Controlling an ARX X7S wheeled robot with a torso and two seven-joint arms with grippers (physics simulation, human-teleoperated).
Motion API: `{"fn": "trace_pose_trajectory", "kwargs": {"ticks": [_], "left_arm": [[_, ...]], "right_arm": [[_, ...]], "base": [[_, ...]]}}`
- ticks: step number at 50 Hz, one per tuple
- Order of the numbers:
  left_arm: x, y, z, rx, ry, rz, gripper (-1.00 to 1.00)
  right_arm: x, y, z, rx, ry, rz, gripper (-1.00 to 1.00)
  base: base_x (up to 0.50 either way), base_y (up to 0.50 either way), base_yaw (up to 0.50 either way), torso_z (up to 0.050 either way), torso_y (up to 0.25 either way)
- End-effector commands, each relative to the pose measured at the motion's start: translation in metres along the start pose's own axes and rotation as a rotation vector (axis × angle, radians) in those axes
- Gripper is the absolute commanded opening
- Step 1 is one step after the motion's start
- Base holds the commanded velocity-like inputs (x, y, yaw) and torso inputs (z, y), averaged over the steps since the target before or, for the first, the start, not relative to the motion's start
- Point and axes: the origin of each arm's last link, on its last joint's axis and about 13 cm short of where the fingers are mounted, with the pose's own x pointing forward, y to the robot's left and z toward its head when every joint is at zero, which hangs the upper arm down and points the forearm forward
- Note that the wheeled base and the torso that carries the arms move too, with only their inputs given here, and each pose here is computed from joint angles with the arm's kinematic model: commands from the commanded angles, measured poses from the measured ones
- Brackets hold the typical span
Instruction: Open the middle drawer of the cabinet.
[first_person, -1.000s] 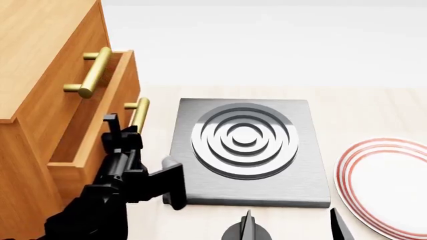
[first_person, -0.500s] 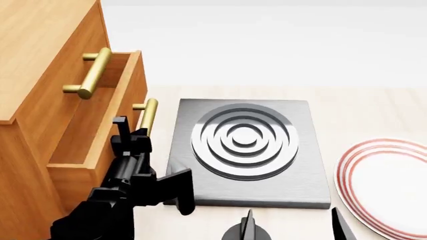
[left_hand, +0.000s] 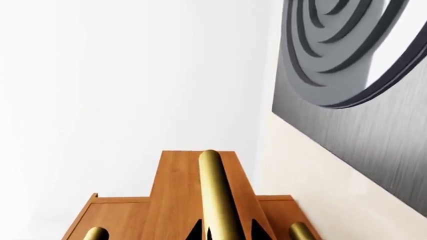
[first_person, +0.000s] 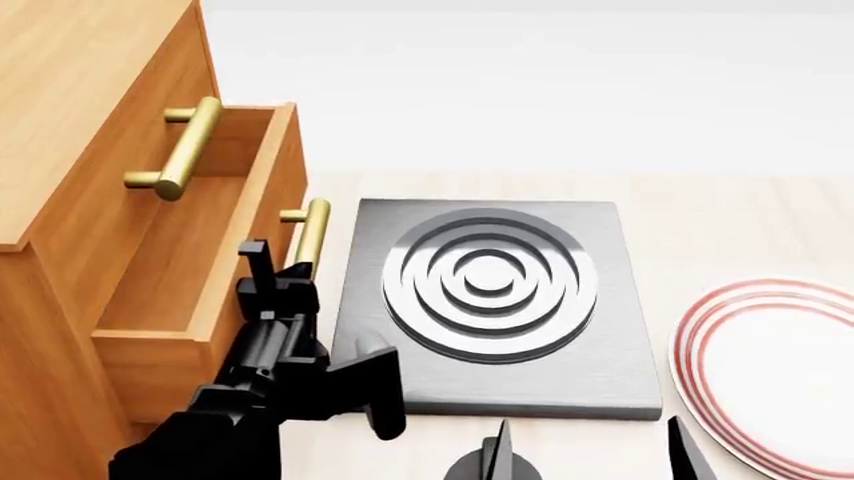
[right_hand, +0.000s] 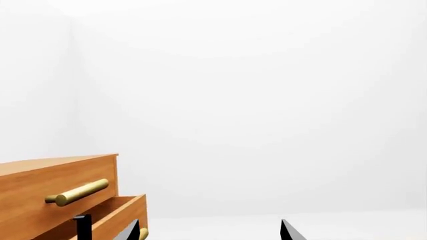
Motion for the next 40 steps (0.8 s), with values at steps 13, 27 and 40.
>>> {"fn": "trace_pose_trajectory", "kwargs": {"ticks": [13, 27, 40], "left_arm": [[-0.0029, 0.0166, 0.0369, 0.069, -0.174, 0.233, -1.00], [-0.0028, 0.0197, 0.0407, 0.033, -0.195, 0.261, 1.00], [-0.0034, 0.0192, 0.0421, 0.027, -0.205, 0.267, 1.00]], "right_arm": [[0.0005, -0.0002, -0.0011, 0.000, 0.004, -0.001, 1.00], [0.0001, 0.0000, -0.0010, 0.000, 0.005, 0.000, 1.00], [0.0005, 0.0004, -0.0017, -0.001, 0.007, 0.001, 1.00]], "base": [[0.00, 0.00, 0.00, 0.001, 0.003], [0.00, 0.00, 0.00, 0.001, 0.003], [0.00, 0.00, 0.00, 0.001, 0.002]]}}
